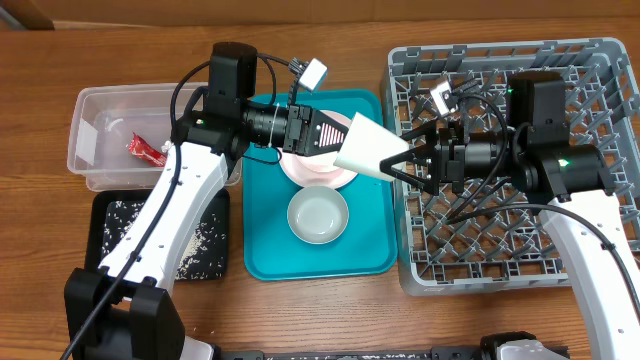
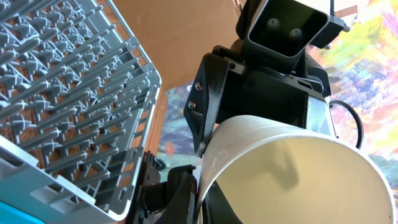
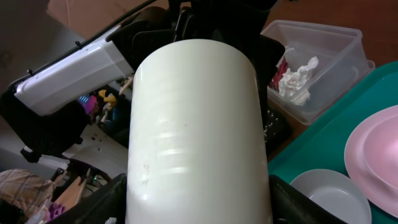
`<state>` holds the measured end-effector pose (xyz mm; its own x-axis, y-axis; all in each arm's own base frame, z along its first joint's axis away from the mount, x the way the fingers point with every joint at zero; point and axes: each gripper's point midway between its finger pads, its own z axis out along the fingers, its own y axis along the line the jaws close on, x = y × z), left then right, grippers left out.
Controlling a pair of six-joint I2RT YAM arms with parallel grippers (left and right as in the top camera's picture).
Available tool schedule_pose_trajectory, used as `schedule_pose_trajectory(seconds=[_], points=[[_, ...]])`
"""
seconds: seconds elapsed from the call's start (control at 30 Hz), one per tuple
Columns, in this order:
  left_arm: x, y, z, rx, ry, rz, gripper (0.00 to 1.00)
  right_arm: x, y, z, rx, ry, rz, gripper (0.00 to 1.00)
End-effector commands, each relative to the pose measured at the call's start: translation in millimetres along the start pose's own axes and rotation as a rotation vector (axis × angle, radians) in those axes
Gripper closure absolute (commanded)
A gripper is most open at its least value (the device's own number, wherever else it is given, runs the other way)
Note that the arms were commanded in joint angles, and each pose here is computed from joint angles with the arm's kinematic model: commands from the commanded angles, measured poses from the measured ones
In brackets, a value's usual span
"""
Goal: Sort waste into correct bins and load items into the dishwasher
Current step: 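Move the cup toward the right gripper and close the right gripper on it, then open the left gripper and pull the cup away with the right gripper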
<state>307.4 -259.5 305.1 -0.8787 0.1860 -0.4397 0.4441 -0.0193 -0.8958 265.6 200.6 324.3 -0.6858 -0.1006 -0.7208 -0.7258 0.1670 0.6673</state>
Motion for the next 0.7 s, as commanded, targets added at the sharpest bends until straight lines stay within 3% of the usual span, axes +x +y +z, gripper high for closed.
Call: schedule_pose_trajectory(seconds=[0.0,0.67], points=[[-3.4,-3.6,2.5,-0.001,0.000,0.055,0.96,-5.5,17.2,-1.7,-0.051,-0.007,-0.030,0.34],[-5.5,-4.7,2.5,0.001,-0.002,0.081,0.96,-2.9,32.9,16.4,-0.113,0.027,-0.110,0.32]])
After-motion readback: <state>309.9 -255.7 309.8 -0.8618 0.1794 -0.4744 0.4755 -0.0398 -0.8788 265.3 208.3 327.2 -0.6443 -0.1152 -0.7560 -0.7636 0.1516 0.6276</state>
